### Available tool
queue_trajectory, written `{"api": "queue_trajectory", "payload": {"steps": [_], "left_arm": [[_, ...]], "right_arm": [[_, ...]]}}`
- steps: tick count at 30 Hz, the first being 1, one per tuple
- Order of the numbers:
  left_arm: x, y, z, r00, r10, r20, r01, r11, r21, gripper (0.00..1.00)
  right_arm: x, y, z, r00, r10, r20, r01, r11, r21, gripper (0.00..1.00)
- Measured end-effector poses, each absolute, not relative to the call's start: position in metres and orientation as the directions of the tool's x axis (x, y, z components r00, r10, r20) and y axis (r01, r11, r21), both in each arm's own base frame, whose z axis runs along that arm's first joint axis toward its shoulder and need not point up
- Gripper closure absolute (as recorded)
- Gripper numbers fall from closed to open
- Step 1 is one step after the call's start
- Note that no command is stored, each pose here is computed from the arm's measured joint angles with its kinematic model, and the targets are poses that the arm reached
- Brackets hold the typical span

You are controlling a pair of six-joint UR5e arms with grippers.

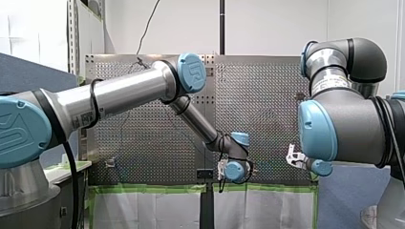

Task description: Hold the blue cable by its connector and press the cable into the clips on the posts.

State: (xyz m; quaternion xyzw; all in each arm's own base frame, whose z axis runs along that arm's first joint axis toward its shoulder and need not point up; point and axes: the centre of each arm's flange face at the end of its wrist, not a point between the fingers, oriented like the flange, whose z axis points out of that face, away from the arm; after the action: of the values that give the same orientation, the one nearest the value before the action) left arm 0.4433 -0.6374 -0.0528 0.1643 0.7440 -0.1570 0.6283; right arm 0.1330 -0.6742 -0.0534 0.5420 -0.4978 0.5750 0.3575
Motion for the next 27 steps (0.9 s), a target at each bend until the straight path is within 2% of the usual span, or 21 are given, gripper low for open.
{"api": "queue_trajectory", "payload": {"steps": [14, 27], "left_arm": [[0.429, -0.630, -0.041, -0.195, 0.095, -0.976, 0.441, 0.898, -0.001, 0.00], [0.423, -0.617, 0.018, -0.111, 0.008, -0.994, 0.392, 0.919, -0.036, 0.00]], "right_arm": [[0.133, -0.675, -0.053, -0.157, -0.128, 0.979, -0.950, -0.249, -0.185, 1.00], [0.133, -0.675, -0.053, -0.158, -0.128, 0.979, -0.950, -0.251, -0.187, 1.00]]}}
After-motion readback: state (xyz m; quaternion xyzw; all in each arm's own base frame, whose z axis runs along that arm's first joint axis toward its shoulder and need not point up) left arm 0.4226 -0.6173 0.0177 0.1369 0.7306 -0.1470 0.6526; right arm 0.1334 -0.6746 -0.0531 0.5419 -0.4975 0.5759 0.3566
